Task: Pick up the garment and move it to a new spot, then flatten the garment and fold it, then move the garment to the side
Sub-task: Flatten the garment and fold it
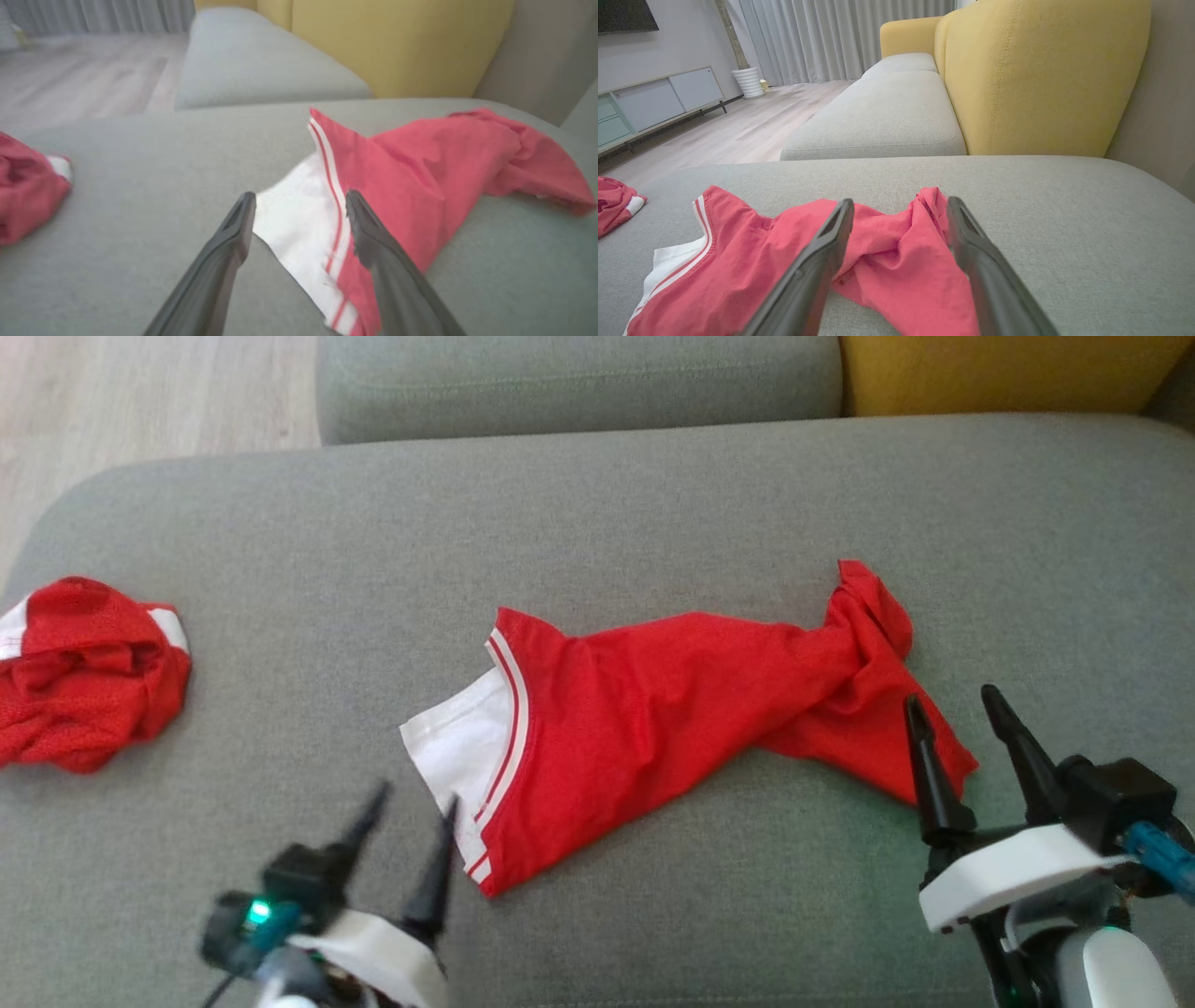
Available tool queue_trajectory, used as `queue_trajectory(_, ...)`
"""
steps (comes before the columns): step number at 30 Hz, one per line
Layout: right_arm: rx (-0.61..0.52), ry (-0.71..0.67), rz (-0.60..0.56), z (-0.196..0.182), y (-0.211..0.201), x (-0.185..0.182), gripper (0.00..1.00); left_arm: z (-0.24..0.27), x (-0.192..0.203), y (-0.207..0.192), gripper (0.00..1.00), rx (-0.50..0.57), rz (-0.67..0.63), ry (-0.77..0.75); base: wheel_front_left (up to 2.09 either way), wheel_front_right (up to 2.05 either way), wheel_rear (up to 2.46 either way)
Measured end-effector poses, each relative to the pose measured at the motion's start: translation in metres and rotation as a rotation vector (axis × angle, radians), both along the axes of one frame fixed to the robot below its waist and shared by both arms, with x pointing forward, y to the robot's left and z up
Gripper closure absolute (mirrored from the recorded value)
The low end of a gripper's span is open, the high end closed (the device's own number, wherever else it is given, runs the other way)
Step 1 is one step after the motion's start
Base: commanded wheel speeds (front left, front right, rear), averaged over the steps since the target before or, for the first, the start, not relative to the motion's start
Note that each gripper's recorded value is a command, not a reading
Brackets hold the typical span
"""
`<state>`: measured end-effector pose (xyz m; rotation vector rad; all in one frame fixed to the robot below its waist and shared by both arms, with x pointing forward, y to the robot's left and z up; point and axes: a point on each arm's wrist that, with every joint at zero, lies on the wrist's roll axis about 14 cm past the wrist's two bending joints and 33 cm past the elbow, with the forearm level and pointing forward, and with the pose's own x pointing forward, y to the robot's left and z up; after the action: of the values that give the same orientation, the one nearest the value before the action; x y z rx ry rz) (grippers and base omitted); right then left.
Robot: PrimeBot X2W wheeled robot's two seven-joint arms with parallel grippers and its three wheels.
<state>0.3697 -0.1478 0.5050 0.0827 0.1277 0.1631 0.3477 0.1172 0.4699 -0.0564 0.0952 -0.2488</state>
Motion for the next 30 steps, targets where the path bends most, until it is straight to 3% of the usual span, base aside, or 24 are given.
queue_trajectory(6, 0.01, 0.036, 0.004, -0.011, 0.002, 0.002, 0.0, -0.058, -0.018, -0.035, 0.0, -0.039, -0.121, 0.264, 0.0, 0.0, 0.0)
queue_trajectory(12, 0.016, 0.051, -0.008, -0.017, -0.002, 0.008, 0.0, -0.087, -0.016, -0.048, 0.0, -0.077, -0.163, 0.394, 0.0, 0.0, 0.0)
queue_trajectory(13, 0.016, 0.052, -0.01, -0.017, -0.003, 0.008, 0.0, -0.088, -0.015, -0.05, 0.56, -0.082, -0.175, 0.399, 0.0, 0.0, 0.0)
queue_trajectory(14, 0.016, 0.055, -0.012, -0.018, -0.003, 0.008, 0.0, -0.088, -0.013, -0.052, 1.0, -0.086, -0.181, 0.398, 0.0, 0.0, 0.0)
queue_trajectory(23, 0.023, 0.064, -0.027, -0.022, -0.008, 0.011, 0.0, -0.06, 0.005, -0.058, 1.0, -0.116, -0.206, 0.262, 0.0, 0.0, 0.0)
queue_trajectory(30, 0.025, 0.04, -0.056, -0.015, -0.018, 0.013, 0.0, 0.041, 0.014, -0.068, 1.0, -0.168, -0.274, -0.056, 0.0, 0.0, 0.0)
